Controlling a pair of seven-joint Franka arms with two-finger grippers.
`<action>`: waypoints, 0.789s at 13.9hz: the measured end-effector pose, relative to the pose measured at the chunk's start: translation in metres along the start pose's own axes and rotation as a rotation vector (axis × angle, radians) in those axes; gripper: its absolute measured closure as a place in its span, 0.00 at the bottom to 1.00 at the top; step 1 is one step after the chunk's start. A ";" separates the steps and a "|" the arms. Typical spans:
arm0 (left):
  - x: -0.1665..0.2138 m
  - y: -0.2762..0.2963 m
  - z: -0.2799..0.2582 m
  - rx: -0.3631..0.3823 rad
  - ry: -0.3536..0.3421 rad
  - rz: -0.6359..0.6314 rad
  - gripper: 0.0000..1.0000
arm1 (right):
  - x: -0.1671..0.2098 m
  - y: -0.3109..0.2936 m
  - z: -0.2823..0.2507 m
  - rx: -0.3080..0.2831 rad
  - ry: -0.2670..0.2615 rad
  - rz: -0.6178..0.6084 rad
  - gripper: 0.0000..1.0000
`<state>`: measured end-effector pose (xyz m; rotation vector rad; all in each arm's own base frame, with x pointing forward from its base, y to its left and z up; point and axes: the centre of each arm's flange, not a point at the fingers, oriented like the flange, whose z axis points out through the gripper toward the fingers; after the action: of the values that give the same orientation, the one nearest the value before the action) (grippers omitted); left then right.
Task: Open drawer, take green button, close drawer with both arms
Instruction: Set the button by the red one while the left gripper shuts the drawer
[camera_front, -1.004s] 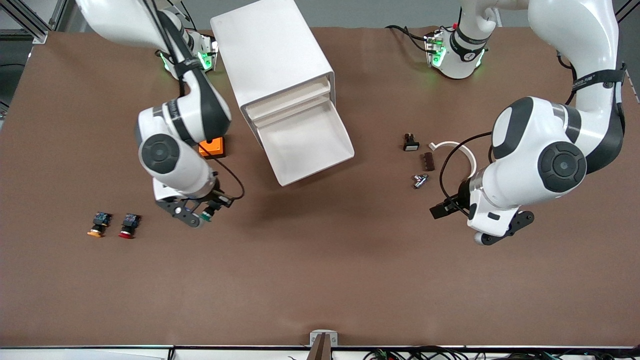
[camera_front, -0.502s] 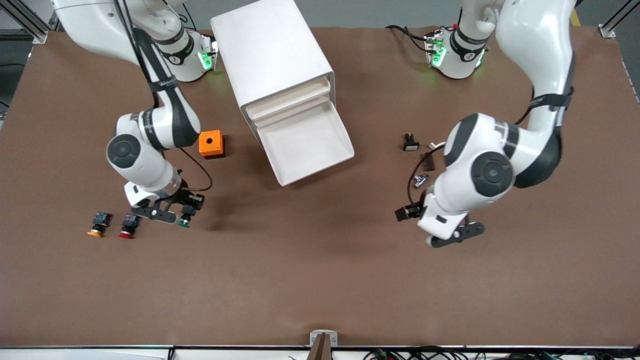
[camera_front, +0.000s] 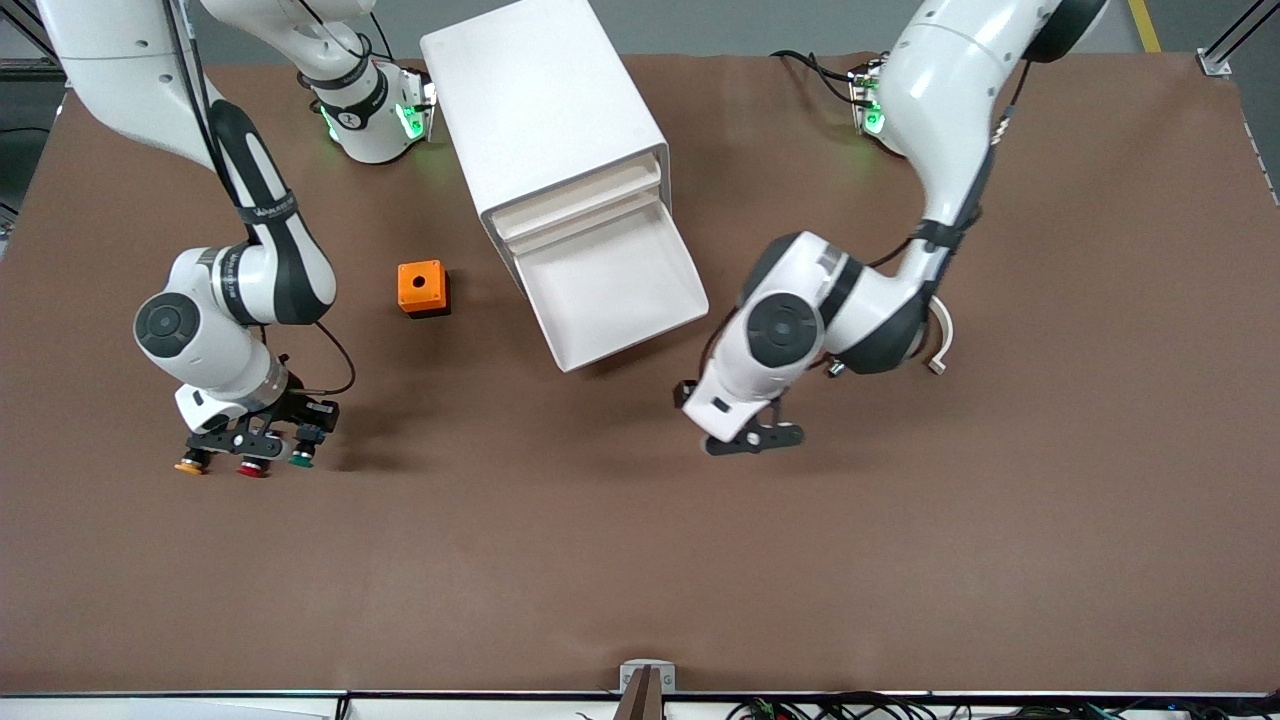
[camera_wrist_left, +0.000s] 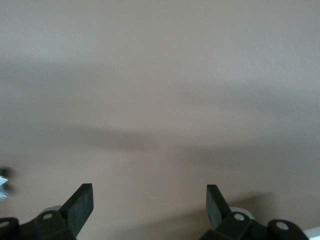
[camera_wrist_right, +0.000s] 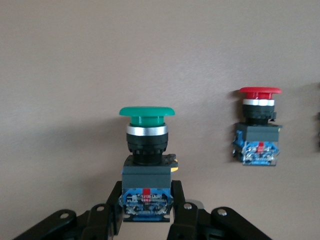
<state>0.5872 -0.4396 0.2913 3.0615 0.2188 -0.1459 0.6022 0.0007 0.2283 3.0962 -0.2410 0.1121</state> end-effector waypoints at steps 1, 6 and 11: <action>-0.006 0.009 0.012 -0.006 0.004 -0.023 0.00 | 0.002 0.004 0.008 -0.002 0.001 0.001 0.59; -0.020 0.024 0.048 0.002 -0.011 -0.135 0.00 | 0.018 0.006 0.034 -0.008 -0.002 0.006 0.59; -0.073 0.064 0.071 0.030 -0.031 -0.223 0.00 | 0.022 0.011 0.044 -0.011 -0.010 0.015 0.59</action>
<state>0.5179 -0.5182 0.2324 3.0535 0.5616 -0.2101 0.6254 -0.0157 0.1870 3.0853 -0.2639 0.0962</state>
